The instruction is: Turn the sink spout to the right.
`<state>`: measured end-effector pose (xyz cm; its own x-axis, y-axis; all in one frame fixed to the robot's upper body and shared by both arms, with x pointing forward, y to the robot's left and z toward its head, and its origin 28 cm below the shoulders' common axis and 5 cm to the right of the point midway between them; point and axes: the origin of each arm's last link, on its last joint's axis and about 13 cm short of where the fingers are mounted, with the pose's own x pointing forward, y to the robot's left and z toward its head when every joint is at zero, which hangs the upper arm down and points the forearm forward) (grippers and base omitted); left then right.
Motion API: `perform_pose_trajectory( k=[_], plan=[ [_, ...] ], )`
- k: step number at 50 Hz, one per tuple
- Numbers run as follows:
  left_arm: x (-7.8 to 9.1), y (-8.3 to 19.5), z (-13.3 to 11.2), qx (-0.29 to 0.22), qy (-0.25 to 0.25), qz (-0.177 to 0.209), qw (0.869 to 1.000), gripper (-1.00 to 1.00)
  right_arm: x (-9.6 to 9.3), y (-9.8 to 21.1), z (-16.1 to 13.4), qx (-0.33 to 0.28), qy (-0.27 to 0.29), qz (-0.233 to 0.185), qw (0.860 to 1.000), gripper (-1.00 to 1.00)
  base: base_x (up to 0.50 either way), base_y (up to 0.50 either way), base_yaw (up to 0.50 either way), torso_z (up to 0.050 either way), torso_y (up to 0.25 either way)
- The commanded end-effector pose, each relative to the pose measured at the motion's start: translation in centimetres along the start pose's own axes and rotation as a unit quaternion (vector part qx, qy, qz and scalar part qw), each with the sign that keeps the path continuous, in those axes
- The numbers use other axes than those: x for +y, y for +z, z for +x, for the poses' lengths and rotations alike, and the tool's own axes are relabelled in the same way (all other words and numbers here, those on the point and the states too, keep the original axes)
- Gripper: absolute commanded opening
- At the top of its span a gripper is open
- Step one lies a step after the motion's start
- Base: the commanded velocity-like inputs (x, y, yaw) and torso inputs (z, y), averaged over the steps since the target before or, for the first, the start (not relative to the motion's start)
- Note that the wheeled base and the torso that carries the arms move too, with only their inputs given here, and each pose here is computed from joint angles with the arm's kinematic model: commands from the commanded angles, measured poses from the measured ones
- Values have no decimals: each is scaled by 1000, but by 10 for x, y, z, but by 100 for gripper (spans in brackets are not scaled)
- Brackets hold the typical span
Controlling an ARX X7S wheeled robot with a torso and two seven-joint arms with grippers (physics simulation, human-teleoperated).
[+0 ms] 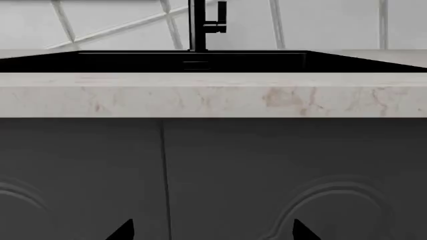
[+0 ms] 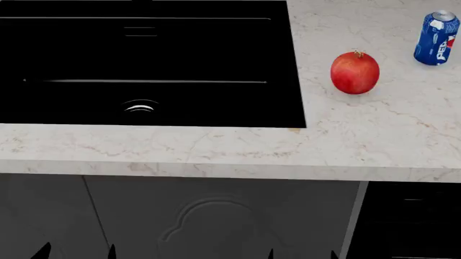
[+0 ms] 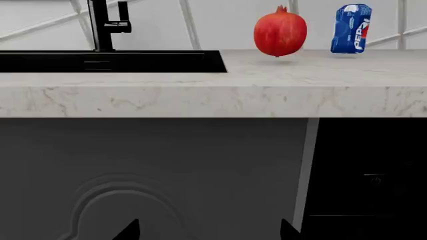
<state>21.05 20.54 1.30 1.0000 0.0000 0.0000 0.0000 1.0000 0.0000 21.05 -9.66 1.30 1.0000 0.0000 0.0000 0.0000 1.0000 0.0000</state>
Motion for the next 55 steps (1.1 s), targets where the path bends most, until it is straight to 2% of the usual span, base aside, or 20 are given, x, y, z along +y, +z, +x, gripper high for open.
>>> perform_pose_trajectory(
  k=[1,9,11,15,55],
  plan=[
    [0,0,0,0,-6,0,1000,100,0,0,0,0,0,0,1000,100,0,0,0,0,0],
    [0,-1,0,4,1,6,1000,100,1,0,0,0,0,-1,1000,100,0,0,0,0,0],
    [0,-2,1,8,7,21,1000,100,0,-1,0,0,0,-1,1000,100,0,0,0,0,0],
    [0,-1,1,4,6,10,1000,100,0,-1,0,-1,-1,-2,1000,100,0,0,0,0,0],
    [0,0,-1,-3,-2,6,1000,100,0,3,-2,-14,-6,0,1000,100,0,0,0,50,0]
  ],
)
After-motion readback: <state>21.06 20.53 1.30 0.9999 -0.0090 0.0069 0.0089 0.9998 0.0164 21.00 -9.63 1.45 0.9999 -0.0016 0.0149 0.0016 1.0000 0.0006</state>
